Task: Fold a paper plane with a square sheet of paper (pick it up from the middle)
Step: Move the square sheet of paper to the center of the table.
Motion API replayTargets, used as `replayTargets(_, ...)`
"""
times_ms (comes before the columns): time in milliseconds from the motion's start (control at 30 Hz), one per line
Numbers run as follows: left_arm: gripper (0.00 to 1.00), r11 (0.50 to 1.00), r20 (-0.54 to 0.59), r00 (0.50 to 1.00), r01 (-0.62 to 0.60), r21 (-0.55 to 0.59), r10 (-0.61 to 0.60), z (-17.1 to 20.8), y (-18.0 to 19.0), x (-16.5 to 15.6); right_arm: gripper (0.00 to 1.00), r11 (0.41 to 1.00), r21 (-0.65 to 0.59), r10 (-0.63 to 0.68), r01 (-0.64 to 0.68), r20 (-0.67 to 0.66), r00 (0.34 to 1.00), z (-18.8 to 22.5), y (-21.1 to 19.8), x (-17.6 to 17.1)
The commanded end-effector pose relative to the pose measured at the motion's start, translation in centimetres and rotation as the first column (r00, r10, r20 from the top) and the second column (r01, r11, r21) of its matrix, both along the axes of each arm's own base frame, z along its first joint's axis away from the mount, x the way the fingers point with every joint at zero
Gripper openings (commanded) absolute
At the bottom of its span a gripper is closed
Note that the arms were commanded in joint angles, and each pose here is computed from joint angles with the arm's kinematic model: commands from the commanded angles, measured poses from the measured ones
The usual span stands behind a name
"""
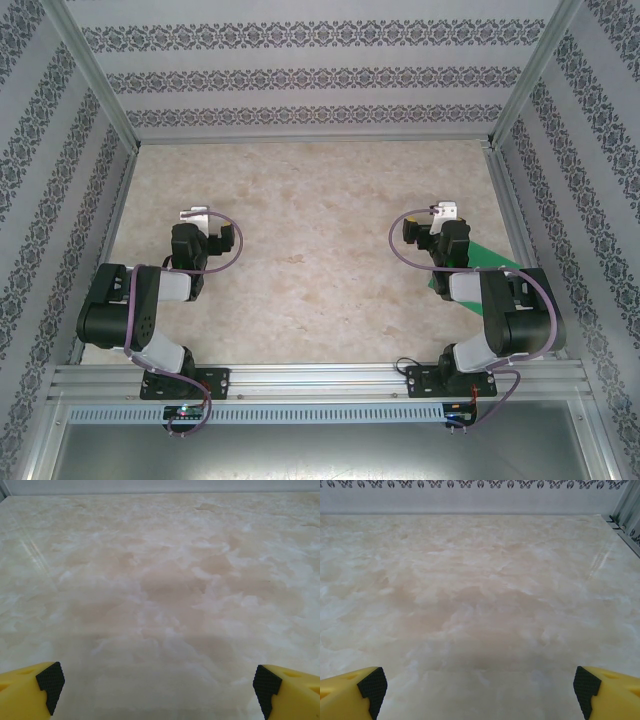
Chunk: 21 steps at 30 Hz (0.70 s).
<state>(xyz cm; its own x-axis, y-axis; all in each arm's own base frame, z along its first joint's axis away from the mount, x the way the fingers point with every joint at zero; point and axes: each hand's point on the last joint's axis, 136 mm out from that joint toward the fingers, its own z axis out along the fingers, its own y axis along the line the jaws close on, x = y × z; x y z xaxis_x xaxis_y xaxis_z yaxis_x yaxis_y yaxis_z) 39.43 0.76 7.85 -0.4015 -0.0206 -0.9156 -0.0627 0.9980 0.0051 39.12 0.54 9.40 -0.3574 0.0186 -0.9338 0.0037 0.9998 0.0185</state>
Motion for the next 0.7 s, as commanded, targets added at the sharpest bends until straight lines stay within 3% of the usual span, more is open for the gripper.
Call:
replayTargets(0,1.00,1.000,0.010,1.000,0.006,0.008,-0.006,0.4,0.3,0.4,0.98,1.000,0.005,0.006,-0.006,0.041,0.999,1.2,-0.1,0.6)
replayTargets(200,1.00,0.997,0.003,0.997,-0.073,0.009,0.073,1.6,1.6,0.1,0.98,0.999,-0.037,-0.027,0.030,0.064,0.998,3.0,-0.1,0.2)
replayTargets(333,1.00,0.991,-0.032,0.990,-0.135,0.011,0.135,3.9,2.5,-0.1,0.98,0.991,-0.055,-0.118,0.118,0.010,0.993,5.4,-0.9,-0.4)
replayTargets(600,1.00,0.956,-0.077,0.981,-0.192,-0.224,0.179,10.7,1.5,-0.7,0.98,0.942,0.166,-0.238,0.291,-0.279,0.930,7.8,-0.7,-2.3)
replayTargets(667,1.00,0.938,-0.117,0.982,-0.175,-0.299,0.146,11.8,0.4,-0.7,0.98,0.889,0.236,-0.295,0.393,-0.362,0.885,7.1,-0.9,-2.7)
